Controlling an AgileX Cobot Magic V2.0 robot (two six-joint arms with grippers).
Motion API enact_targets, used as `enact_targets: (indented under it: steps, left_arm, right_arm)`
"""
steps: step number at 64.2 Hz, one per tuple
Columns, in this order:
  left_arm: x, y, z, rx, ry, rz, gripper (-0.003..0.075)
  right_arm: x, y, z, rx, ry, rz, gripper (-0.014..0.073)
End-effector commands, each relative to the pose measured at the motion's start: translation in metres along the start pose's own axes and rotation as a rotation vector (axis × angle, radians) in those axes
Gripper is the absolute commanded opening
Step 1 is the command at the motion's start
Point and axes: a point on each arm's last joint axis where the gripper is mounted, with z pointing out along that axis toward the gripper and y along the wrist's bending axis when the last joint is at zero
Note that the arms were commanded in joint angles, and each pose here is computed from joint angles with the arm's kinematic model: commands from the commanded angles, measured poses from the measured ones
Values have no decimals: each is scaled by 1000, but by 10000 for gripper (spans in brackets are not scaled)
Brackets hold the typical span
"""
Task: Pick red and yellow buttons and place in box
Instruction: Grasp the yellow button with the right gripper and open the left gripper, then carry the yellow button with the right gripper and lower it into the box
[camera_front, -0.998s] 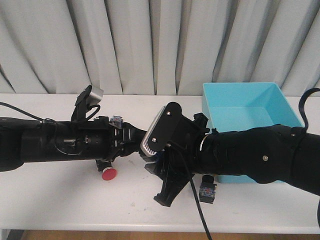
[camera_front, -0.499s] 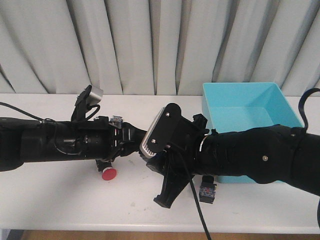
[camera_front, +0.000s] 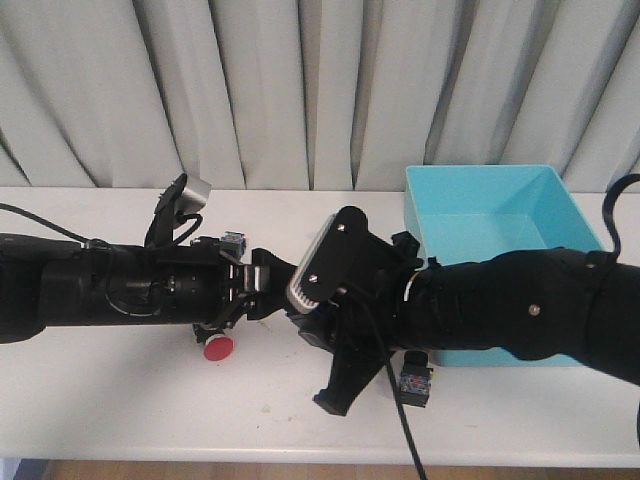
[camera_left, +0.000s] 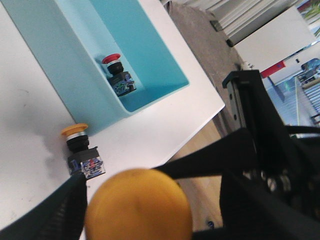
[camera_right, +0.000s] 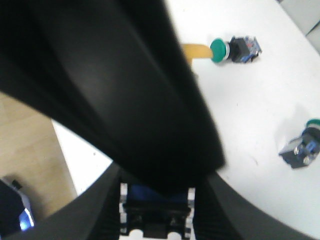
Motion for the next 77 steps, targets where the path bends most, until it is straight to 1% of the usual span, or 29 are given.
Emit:
enact_targets:
  steps: [1,8,15,22,27,34,37,41,45,51,56,62,71,77]
  left_arm:
    - [-10,-18,-8,56,-42,36,544]
    - [-10,-18,-8,56,-42,36,544]
    - [-10,-18,-8,50,-45,36,544]
    - [-11,-15,-8,26,-50,41,544]
    - [-11,-15,-8,20,-50,43,544]
    - [-10,-15,-8,19,-48,45,544]
    - [-10,-15,-8,19,-48,45,544]
    - [-10,-15,-8,21,-48,45,544]
    - [-10,-15,-8,22,-47,45,544]
    - [-10,-15,-8,22,-47,45,544]
    - [-10,-15,-8,22,-47,45,544]
    - [-10,-15,-8,22,-47,45,544]
    - [-10,-15,-8,22,-47,45,544]
    - [-10,-15,-8,22,-47,44,544]
  right_arm:
    - [-8,-18,-20,63,-49,12,227]
    - [6,-31,-33,55,19,39,227]
    - [23,-48,-49,68,88,115,227]
    - [45,-71,-72,140,149,284,227]
    - [61,-86,-89,211,189,417,227]
    - [89,-106,-108,314,252,645,227]
    - [99,-112,-113,342,273,719,227]
    - [107,-120,-117,358,299,774,228]
    - [109,-129,-118,352,321,797,230]
    - [103,-141,-114,340,326,795,230]
    - [98,-152,-104,311,333,816,232]
    - [93,-164,-86,274,357,836,235]
    - [85,-179,-49,211,399,804,240]
    - [83,-190,-27,199,418,801,243]
